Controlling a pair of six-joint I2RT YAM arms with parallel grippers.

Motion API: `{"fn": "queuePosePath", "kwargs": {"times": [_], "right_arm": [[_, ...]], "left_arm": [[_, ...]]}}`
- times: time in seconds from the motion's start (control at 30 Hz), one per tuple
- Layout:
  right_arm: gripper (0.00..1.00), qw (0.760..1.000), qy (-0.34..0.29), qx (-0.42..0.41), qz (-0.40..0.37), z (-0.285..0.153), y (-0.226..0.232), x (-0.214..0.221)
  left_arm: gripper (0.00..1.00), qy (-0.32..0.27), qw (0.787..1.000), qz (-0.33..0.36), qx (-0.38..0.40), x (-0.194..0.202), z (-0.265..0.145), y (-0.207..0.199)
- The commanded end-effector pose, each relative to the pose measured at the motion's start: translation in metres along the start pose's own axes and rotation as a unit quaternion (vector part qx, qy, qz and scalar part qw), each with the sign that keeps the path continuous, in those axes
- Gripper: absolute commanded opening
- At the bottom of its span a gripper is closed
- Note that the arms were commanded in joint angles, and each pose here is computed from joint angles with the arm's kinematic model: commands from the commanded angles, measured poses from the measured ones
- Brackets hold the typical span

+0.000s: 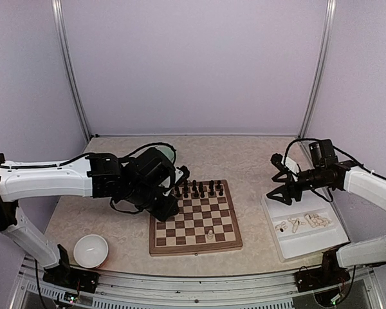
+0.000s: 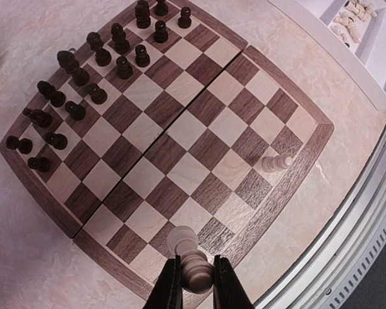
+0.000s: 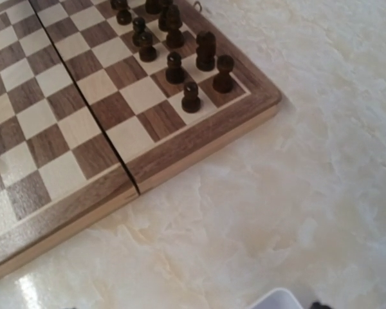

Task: Set up the chess pieces on the board
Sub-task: Place the queen at d1.

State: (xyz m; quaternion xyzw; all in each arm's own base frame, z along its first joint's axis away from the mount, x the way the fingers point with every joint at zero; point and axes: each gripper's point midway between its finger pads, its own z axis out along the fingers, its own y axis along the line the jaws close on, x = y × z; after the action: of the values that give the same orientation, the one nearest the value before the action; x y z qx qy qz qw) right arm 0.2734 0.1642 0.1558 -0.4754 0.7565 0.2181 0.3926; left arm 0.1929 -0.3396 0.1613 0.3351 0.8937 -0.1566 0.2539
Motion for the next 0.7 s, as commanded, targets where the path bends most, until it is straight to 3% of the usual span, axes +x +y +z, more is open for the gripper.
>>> {"fn": "queuePosePath", "kwargs": {"times": [0.0, 0.67], "right_arm": [[0.77, 1.0, 0.006, 0.005, -0.001, 0.0, -0.003, 0.006], [0.78, 1.0, 0.017, -0.01, 0.005, 0.006, -0.001, 0.013]], "left_arm": [[0.12, 0.024, 0.999, 0.012, 0.021, 0.011, 0.018, -0.015], [0.14, 0.088, 0.993, 0.038, 0.062, 0.041, 0.068, -0.055]]}}
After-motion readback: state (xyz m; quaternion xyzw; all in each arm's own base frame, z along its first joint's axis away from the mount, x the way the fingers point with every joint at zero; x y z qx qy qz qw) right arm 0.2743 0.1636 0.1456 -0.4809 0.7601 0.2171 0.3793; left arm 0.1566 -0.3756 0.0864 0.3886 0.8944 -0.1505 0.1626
